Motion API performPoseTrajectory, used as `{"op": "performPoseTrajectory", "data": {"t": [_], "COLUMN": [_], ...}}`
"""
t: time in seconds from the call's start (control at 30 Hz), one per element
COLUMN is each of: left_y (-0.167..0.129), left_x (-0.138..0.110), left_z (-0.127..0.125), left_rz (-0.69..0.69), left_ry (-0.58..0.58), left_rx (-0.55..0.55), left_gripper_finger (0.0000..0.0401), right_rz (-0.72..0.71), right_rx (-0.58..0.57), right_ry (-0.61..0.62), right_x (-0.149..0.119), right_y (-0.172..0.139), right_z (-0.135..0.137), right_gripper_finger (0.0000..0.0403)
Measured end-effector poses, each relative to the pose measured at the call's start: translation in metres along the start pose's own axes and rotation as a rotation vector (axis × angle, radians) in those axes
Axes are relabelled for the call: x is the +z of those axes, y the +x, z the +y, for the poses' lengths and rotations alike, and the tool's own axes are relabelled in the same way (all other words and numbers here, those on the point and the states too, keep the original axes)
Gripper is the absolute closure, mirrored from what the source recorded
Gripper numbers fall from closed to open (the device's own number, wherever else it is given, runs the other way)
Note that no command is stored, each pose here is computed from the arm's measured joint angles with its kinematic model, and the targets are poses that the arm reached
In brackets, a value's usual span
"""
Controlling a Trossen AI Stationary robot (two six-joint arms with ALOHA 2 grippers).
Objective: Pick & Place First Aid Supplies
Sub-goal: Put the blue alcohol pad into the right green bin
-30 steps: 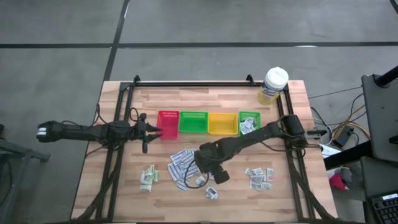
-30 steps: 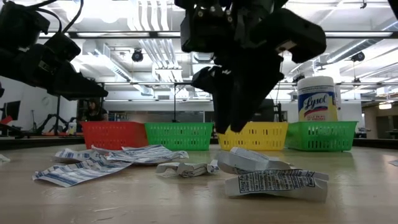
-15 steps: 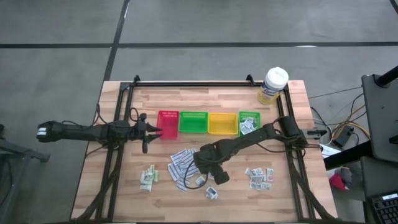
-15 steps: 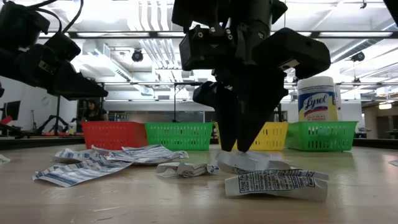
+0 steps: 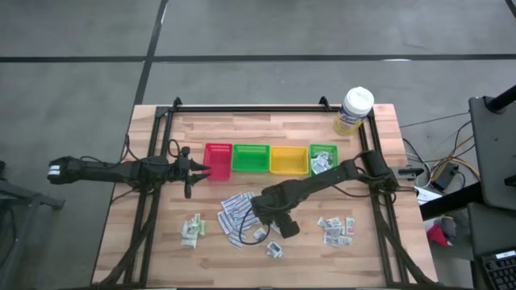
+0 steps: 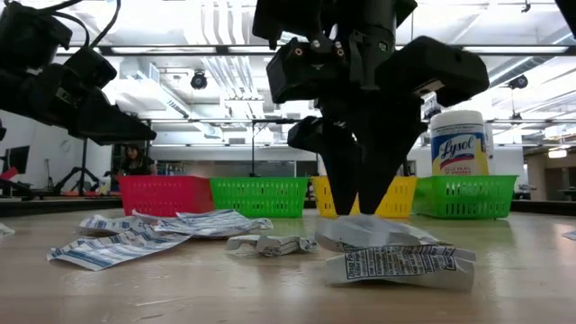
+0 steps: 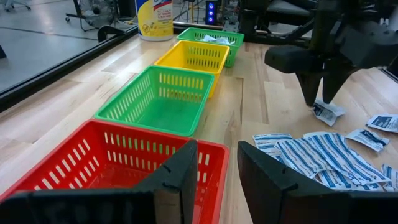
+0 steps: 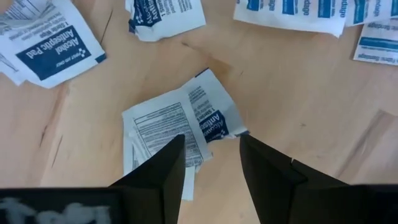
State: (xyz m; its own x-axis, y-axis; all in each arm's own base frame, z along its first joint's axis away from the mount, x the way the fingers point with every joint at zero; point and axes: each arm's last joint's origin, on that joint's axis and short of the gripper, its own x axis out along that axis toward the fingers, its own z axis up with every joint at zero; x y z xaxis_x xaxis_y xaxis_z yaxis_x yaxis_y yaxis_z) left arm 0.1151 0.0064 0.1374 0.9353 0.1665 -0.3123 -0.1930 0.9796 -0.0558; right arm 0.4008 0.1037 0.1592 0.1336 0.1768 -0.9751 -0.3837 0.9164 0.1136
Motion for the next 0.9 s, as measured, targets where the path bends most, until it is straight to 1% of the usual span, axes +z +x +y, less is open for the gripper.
{"op": "performPoseTrajectory", "data": {"t": [0.23, 0.53, 0.63, 0.8, 0.9], "left_y": [0.0, 0.0, 0.0, 0.0, 0.0], "left_x": [0.0, 0.0, 0.0, 0.0, 0.0], "left_z": [0.0, 0.0, 0.0, 0.0, 0.0], "left_rz": [0.0, 0.0, 0.0, 0.0, 0.0], "left_ry": [0.0, 0.0, 0.0, 0.0, 0.003], "left_rx": [0.0, 0.0, 0.0, 0.0, 0.0], "left_gripper_finger": [0.0288, 0.0288, 0.0288, 0.0288, 0.0288], "right_rz": [-0.034, -0.056, -0.07, -0.03, -0.014], "right_rx": [-0.008, -0.023, -0.025, -0.007, -0.004], "right_ry": [-0.005, 0.006, 0.009, 0.017, 0.019], "right_x": [0.008, 0.009, 0.011, 0.009, 0.008], "right_y": [-0.009, -0.01, -0.006, 0.007, 0.008], "right_z": [0.0, -0.008, -0.011, -0.012, -0.012], "right_gripper_finger": [0.0255, 0.0258, 0.0261, 0.026, 0.0257]}}
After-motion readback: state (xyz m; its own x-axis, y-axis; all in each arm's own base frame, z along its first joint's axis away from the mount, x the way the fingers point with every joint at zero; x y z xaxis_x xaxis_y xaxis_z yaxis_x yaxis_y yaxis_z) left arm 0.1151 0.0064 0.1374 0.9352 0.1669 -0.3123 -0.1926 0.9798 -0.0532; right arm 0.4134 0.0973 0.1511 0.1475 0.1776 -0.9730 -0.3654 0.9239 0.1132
